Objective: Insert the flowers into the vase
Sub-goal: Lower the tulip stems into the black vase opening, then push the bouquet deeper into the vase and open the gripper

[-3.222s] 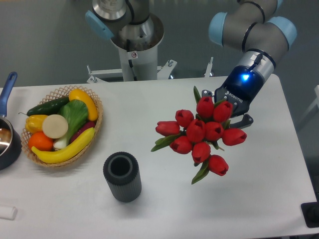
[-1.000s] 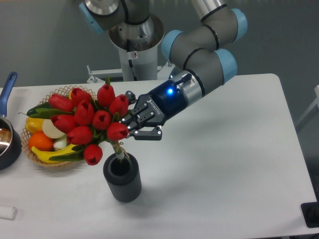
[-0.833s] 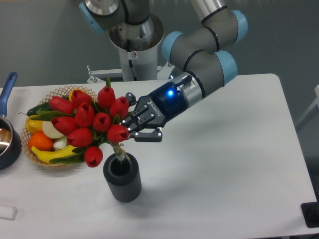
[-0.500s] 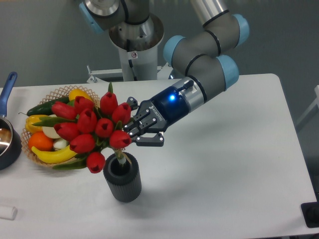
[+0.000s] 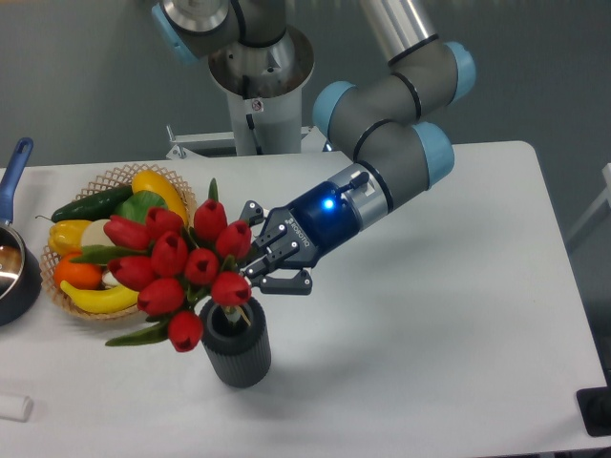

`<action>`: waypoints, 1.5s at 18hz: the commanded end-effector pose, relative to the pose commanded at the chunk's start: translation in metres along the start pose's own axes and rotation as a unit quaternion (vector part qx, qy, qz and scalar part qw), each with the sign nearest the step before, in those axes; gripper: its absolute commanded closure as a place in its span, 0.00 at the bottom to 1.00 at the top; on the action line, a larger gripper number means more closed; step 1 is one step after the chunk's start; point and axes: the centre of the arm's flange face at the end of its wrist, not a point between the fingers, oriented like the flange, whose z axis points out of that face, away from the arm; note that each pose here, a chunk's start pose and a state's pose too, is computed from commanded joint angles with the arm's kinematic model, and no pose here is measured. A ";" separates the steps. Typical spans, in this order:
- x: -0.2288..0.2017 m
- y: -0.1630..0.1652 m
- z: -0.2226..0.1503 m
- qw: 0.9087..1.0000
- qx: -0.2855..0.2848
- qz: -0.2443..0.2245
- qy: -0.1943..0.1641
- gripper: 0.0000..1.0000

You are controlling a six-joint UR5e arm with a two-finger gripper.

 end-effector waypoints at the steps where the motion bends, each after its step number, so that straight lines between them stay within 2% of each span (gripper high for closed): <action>1: 0.000 0.002 0.001 1.000 -0.002 -0.001 0.000 0.85; 7: 0.001 0.028 0.002 1.000 -0.012 -0.006 -0.002 0.84; 13: 0.009 0.062 0.004 1.000 -0.014 0.010 0.002 0.81; 27: 0.004 0.091 0.006 1.000 -0.015 0.006 0.004 0.81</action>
